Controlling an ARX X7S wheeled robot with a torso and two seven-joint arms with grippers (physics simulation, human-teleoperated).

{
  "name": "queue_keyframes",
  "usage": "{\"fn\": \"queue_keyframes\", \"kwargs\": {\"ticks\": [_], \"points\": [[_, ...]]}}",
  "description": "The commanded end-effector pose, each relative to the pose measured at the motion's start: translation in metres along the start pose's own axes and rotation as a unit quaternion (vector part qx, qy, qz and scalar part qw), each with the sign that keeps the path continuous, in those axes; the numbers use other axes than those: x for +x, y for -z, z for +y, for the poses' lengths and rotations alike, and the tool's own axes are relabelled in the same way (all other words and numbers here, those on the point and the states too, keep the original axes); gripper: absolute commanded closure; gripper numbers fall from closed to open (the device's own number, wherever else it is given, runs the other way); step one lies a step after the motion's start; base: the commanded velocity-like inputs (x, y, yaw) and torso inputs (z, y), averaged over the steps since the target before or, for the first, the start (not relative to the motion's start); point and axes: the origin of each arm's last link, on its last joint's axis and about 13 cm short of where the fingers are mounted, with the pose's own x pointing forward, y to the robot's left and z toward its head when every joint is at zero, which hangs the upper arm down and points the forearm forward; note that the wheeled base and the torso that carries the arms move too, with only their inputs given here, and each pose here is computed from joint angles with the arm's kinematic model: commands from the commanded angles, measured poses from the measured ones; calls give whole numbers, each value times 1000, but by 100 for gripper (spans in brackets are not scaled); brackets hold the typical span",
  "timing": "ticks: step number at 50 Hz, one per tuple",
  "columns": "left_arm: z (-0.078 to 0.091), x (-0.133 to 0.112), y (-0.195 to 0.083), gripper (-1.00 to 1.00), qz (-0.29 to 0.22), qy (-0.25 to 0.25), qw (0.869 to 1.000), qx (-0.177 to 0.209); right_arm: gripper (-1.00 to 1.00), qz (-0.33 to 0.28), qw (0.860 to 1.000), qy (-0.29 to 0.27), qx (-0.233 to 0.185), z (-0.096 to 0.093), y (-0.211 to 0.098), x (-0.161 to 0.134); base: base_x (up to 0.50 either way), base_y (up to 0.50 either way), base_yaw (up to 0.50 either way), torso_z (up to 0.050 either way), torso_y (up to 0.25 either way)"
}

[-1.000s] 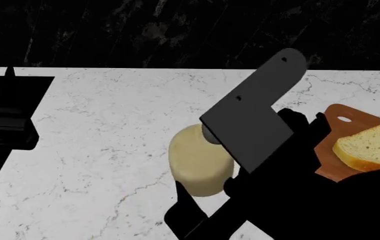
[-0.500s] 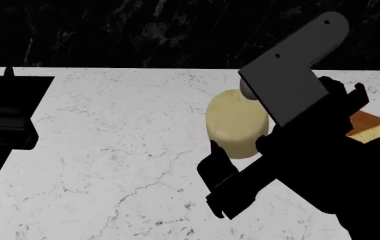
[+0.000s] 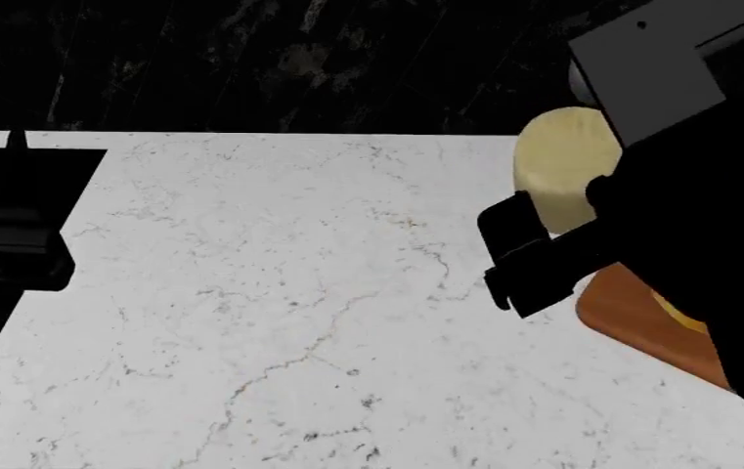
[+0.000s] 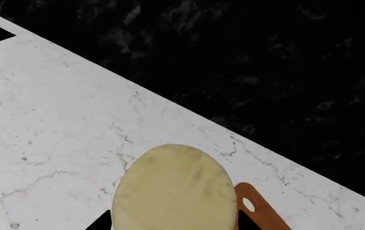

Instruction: Pick up the wedge of cheese and place it on the slice of bread to prepare a simple cheese on bread dish.

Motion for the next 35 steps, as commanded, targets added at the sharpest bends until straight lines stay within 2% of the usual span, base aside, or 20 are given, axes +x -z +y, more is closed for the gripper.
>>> {"fn": "queue_keyframes", "kwargs": {"ticks": [1,19,20,30,31,32,33,35], "points": [[0,0,-1,-100,-1,-1,1000,0,100,1,999,36,18,-9,0,6,0,0,0,0,0],[0,0,-1,-100,-1,-1,1000,0,100,1,999,36,18,-9,0,6,0,0,0,0,0],[0,0,-1,-100,-1,0,1000,0,100,8,999,43,9,-11,1,7,0,0,0,0,0],[0,0,0,-100,-1,0,1000,0,100,30,996,80,23,-31,5,11,0,0,0,0,1],[0,0,0,-100,-1,0,1000,0,100,31,996,83,20,-32,6,11,0,0,0,0,0],[0,0,-1,-100,-1,0,1000,0,100,49,994,102,-4,-35,9,13,0,0,0,0,0],[0,0,-1,-100,-1,0,1000,0,100,41,995,91,25,-37,10,15,0,0,0,0,0],[0,0,0,-100,-1,-1,1000,0,100,42,995,91,19,-39,9,14,0,0,0,0,0]]}}
